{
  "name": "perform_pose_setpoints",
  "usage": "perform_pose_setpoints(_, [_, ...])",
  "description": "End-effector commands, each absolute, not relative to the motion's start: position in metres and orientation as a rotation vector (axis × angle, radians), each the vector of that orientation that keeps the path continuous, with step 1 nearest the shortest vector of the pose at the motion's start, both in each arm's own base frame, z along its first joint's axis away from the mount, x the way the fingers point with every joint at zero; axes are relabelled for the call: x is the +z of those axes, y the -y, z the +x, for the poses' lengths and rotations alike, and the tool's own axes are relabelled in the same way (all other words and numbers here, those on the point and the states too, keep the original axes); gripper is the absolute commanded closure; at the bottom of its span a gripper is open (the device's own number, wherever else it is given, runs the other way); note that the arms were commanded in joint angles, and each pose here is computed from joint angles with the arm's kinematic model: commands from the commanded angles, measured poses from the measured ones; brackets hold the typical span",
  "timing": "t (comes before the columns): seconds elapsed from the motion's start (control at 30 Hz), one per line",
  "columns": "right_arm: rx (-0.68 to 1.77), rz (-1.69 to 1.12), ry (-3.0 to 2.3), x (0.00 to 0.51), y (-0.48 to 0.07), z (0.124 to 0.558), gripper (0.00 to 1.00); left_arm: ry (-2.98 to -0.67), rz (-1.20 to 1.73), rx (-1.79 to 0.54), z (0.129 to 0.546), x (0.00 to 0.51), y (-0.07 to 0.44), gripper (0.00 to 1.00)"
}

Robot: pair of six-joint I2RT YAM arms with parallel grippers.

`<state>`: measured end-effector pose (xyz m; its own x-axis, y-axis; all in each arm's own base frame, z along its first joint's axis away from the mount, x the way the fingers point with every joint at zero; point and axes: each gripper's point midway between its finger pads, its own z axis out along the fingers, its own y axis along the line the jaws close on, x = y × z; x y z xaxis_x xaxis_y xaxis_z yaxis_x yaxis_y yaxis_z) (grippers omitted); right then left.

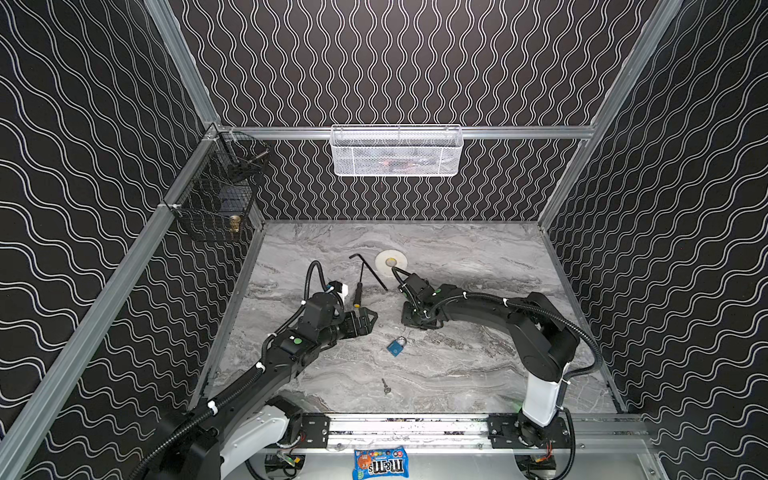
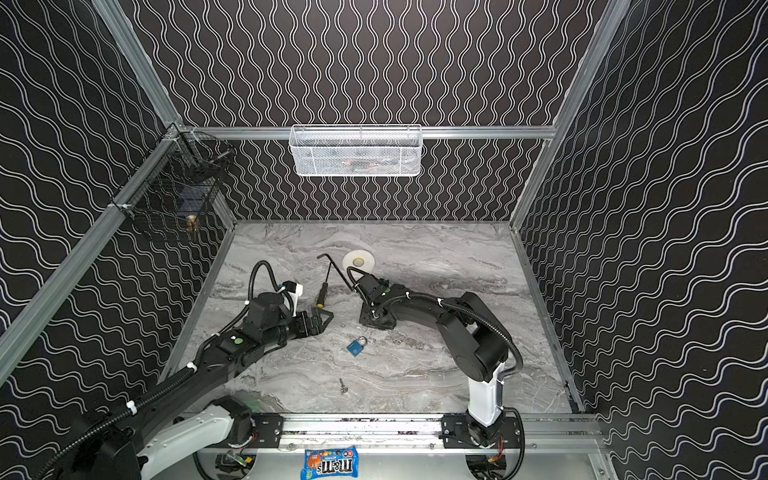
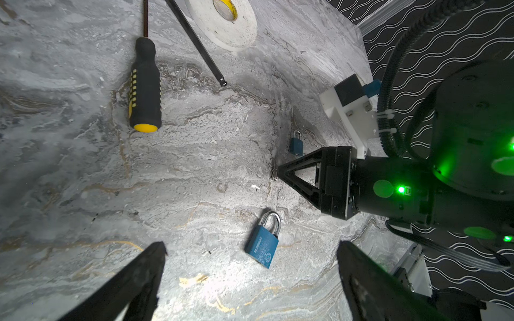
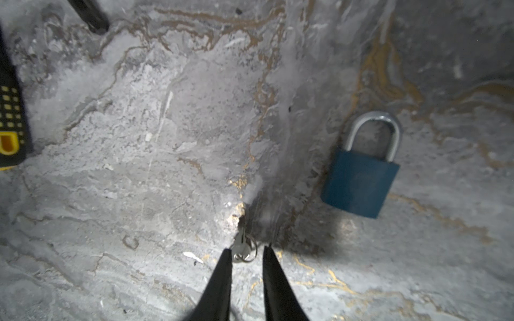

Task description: Unlock with the key

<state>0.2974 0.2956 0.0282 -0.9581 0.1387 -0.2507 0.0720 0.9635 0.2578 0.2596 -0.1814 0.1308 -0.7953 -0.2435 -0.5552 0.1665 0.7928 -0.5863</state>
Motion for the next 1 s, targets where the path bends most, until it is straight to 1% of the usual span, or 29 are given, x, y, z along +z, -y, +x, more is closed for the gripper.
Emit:
perform_pose_setpoints(0.0, [0.337, 0.184, -2.834, 0.027, -0.294, 0.297, 0.78, -2.313, -0.061, -0.865, 0.264, 0.138, 0.185, 0.01])
perform_pose_setpoints(0.07, [0.329, 0.184, -2.835, 0.025, -0.293, 0.297, 0.78, -2.315, -0.061, -0.865, 0.264, 0.137, 0.185, 0.01])
perform_pose_setpoints(0.17, [0.274, 0.179, -2.864, 0.01, -0.289, 0.294, 0.79, -2.314, -0.058, -0.863, 0.264, 0.138, 0.186, 0.01])
perform_pose_setpoints(0.63, [0.247, 0.159, -2.868, 0.005, -0.286, 0.293, 0.84, -2.323, -0.045, -0.868, 0.265, 0.136, 0.192, 0.01])
perform_pose_setpoints(0.97, [0.278, 0.112, -2.846, 0.012, -0.291, 0.301, 0.92, -2.325, -0.049, -0.887, 0.265, 0.136, 0.196, 0.01])
